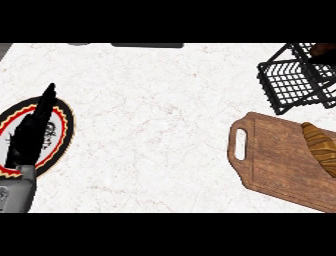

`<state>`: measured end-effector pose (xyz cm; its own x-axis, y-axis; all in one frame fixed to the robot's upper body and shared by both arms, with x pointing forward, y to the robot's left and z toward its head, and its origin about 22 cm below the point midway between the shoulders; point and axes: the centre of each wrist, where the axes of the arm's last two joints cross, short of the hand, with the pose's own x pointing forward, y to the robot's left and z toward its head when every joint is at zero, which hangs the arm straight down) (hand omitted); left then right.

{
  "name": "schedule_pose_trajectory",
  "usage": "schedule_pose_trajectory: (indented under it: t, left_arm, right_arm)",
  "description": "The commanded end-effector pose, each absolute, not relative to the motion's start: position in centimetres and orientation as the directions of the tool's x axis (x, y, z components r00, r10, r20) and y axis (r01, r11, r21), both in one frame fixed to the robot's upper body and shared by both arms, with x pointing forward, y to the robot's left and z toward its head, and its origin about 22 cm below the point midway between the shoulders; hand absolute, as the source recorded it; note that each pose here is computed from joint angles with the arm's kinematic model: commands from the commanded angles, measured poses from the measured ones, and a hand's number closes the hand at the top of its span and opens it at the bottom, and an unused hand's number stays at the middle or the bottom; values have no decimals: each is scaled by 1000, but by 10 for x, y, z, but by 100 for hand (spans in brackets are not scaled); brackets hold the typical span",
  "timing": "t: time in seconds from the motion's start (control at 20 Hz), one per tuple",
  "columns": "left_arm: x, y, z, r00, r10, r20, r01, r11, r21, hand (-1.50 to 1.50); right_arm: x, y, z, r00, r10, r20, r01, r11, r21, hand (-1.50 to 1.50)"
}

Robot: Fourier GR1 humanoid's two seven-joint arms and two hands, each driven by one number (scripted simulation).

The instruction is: Pick the sweet potato from the cutting board and place it in the tiered basket

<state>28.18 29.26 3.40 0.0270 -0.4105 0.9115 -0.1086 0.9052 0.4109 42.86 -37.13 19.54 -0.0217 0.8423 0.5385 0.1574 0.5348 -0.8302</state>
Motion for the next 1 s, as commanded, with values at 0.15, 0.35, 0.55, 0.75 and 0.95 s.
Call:
schedule_pose_trajectory:
  t: [0.15,0.35,0.55,0.75,0.95]
  left_arm:
    - [276,298,30,24,-420,907,-115,900,420,0]
    - [282,301,37,22,-416,909,-117,902,415,0]
    - [277,302,30,43,-420,906,-133,897,422,0]
    - [280,284,37,22,-412,911,-133,902,411,0]
    - [282,278,28,30,-407,913,-123,905,408,0]
  right_arm:
    - [420,-400,212,-45,747,664,306,643,-702,-150]
    - [408,-427,241,4,731,683,361,636,-683,-150]
    - [376,-477,270,104,658,746,355,676,-646,-150]
    - [331,-536,260,140,608,782,339,713,-614,-150]
    - [294,-571,247,128,590,797,333,731,-595,-150]
